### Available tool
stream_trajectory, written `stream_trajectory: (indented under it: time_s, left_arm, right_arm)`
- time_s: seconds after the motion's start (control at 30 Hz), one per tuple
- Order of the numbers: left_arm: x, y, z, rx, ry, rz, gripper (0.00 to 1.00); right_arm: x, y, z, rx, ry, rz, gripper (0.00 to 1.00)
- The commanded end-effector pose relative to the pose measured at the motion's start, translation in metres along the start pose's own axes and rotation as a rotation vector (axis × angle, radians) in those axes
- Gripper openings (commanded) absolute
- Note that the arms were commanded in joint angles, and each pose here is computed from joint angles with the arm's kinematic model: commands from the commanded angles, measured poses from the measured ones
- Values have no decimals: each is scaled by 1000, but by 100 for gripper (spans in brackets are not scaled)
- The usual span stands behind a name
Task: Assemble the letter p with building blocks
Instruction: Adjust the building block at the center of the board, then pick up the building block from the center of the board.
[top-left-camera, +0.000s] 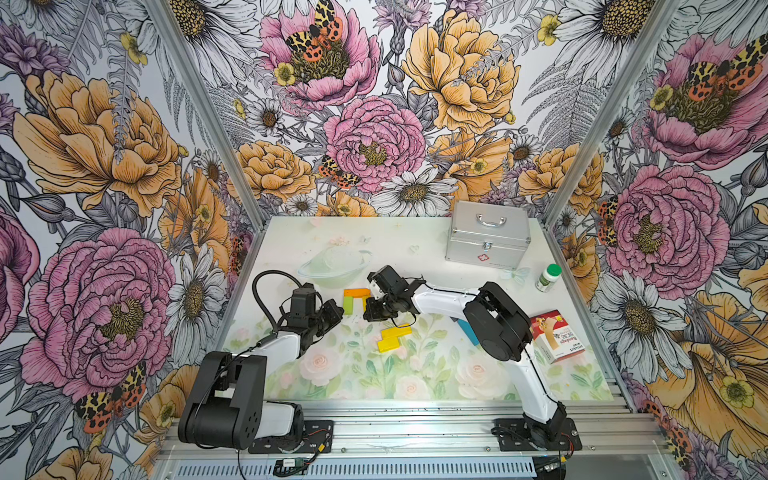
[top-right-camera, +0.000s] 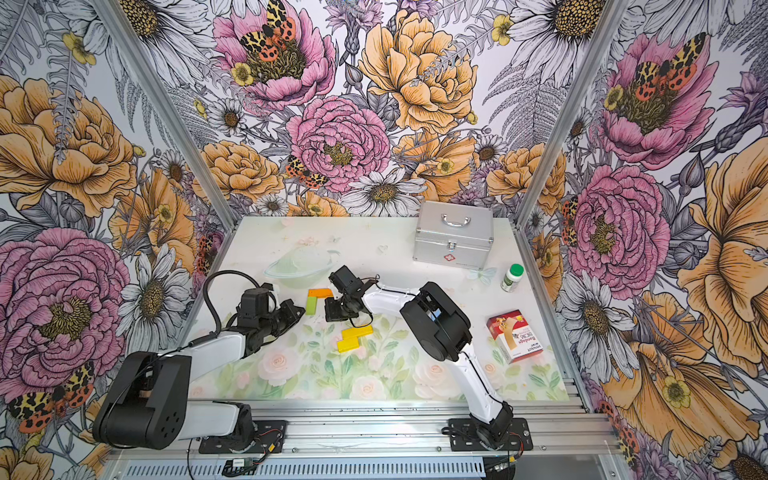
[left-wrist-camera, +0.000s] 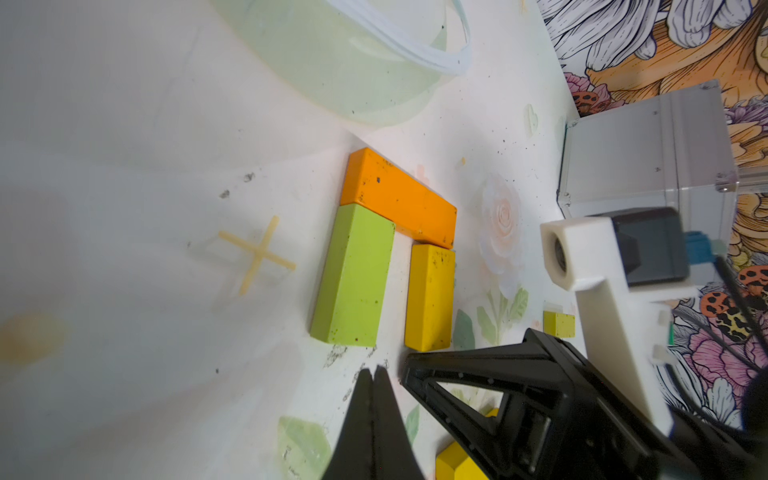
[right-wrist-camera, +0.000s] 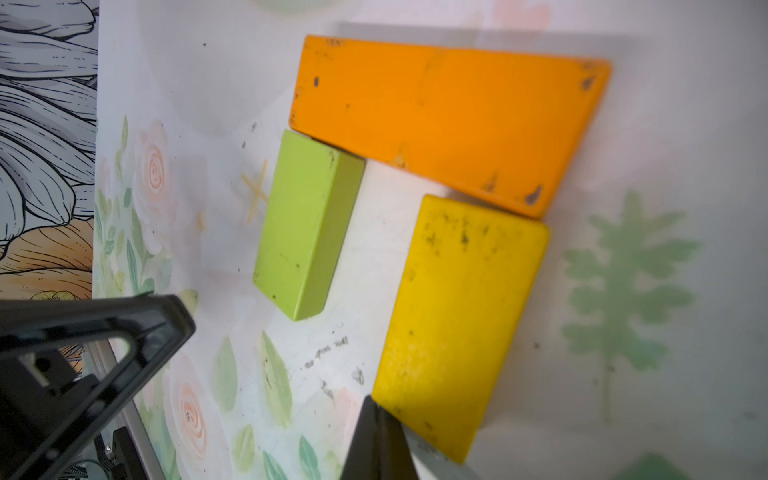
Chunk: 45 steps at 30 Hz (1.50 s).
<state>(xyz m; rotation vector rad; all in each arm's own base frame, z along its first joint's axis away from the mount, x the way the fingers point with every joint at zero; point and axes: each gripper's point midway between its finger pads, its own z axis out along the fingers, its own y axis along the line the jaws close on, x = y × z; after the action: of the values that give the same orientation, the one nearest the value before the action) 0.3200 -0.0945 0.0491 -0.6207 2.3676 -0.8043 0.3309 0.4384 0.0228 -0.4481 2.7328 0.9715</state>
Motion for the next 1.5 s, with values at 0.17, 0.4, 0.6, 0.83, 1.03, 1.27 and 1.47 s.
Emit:
stream_trajectory:
  time_s: [0.17,0.4,0.6,0.83,1.03,1.27,1.47]
  left_arm:
    - [-1,0,1,10,10,9,0]
    - [-1,-1,2,12,13,12,0]
    - [-2,-3,1,21,13,13,0]
    - [-10,-20,-11,73,-25,18,0]
    - [-13,-47,-31,111,-90,106,9]
    - [14,-72,-29,153,-40,190,42]
    - [14,-74,-32,153,-49,189,60]
  right_arm:
    - [6,-24,15,60,22,30,0]
    - [4,-22,15,58,18,30,0]
    - [1,-12,5,31,10,13,0]
    - [-13,34,-45,-39,-70,-100,0]
    - [-23,50,-101,-39,-173,-154,40]
    - [8,-4,-119,116,-82,-186,99]
    - [44,-13,-134,256,-68,-296,99]
